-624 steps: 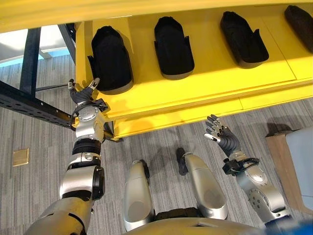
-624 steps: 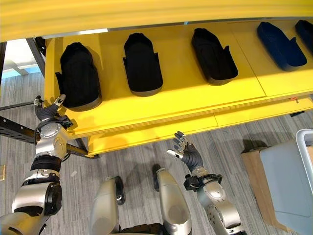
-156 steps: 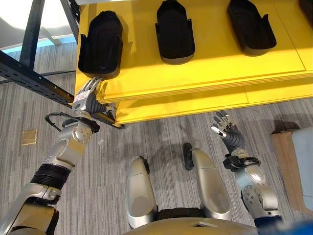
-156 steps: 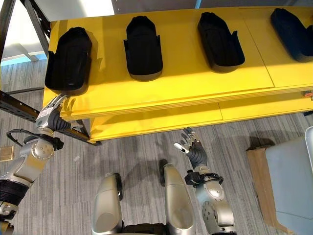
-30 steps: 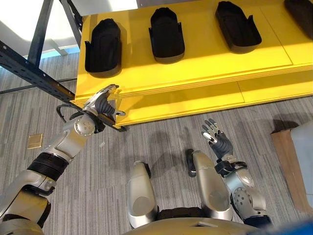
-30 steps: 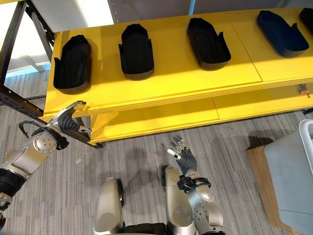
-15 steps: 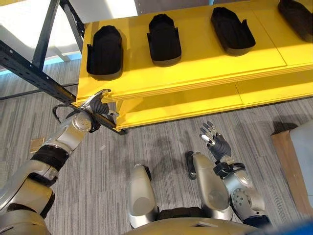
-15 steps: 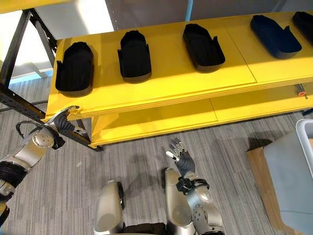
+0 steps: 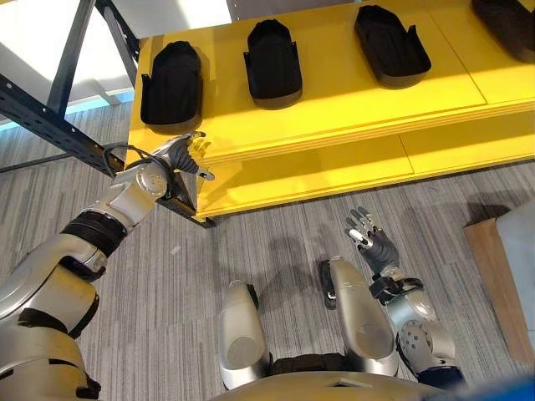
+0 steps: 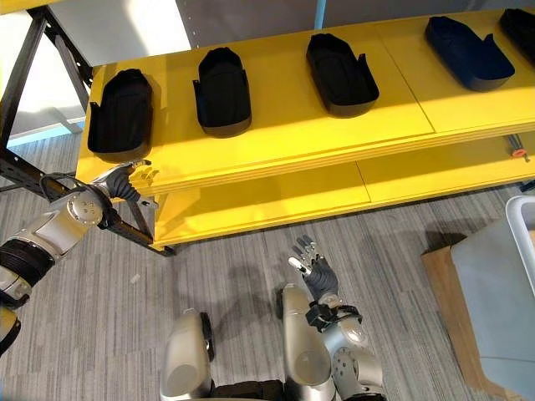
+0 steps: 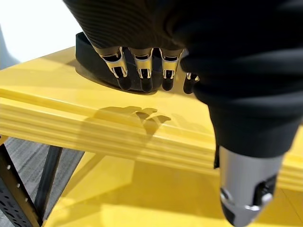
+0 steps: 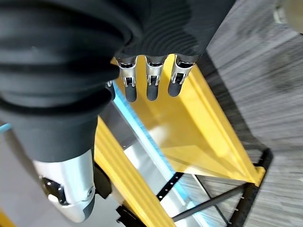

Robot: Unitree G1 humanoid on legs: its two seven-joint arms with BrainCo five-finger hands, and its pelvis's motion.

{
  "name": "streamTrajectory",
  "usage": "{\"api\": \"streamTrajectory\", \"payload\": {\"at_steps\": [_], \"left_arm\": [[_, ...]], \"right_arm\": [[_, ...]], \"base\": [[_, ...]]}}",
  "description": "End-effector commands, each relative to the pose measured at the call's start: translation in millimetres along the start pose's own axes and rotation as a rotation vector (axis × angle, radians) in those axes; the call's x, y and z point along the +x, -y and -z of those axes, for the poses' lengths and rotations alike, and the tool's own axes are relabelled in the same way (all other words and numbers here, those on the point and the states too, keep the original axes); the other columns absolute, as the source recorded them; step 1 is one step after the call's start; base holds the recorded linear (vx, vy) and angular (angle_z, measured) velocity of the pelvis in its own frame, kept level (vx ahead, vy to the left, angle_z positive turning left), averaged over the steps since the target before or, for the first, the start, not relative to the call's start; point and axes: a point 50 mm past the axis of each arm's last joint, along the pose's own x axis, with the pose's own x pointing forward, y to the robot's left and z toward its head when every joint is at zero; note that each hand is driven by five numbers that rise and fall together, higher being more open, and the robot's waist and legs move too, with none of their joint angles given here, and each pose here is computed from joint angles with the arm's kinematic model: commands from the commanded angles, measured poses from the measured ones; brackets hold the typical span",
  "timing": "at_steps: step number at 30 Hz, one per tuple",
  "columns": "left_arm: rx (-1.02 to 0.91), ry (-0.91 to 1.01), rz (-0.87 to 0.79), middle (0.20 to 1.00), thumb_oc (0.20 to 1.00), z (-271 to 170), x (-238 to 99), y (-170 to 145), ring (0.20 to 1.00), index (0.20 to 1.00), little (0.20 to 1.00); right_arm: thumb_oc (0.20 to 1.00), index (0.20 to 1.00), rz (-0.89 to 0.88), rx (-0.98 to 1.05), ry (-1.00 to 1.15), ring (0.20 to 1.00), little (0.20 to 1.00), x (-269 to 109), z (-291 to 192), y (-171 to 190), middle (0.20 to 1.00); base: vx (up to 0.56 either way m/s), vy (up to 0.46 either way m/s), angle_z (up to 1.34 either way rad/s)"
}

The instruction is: Move parts from the plastic box to the shelf.

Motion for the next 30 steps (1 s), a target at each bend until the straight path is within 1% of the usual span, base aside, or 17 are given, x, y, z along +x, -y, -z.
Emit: {"api": "streamTrajectory", "payload": {"at_steps": [1,14,18,24,30], "left_arm": [[0.033,0.015,-0.135,1.000,1.000,-1,-8,-51,1.000,1.000,1.000],[0.103,-0.035,-0.152,1.000,1.000,7,-9,-65,1.000,1.000,1.000],[0.107,-0.063,-0.148,1.000,1.000,16,-13,-66,1.000,1.000,1.000],[0.110,-0.141,-0.154,1.000,1.000,39,-23,-69,1.000,1.000,1.000],[0.127,-0.175,-0.182,1.000,1.000,48,-28,-76,1.000,1.000,1.000]], "right_arm": [[1.000,1.000,-0.043,0.040,0.112,1.000,1.000,4,-17,-8,1.000],[1.000,1.000,-0.021,0.039,0.118,1.000,1.000,3,-19,-3,1.000],[1.000,1.000,-0.020,0.042,0.116,1.000,1.000,3,-18,-2,1.000],[1.000,1.000,-0.013,0.052,0.107,1.000,1.000,1,-15,0,1.000],[1.000,1.000,-0.010,0.054,0.102,1.000,1.000,1,-15,0,1.000]], "base": [[0.00,0.000,0.00],[0.00,-0.001,0.00],[0.01,0.000,0.00],[0.01,0.001,0.00],[0.01,0.002,0.00]]}}
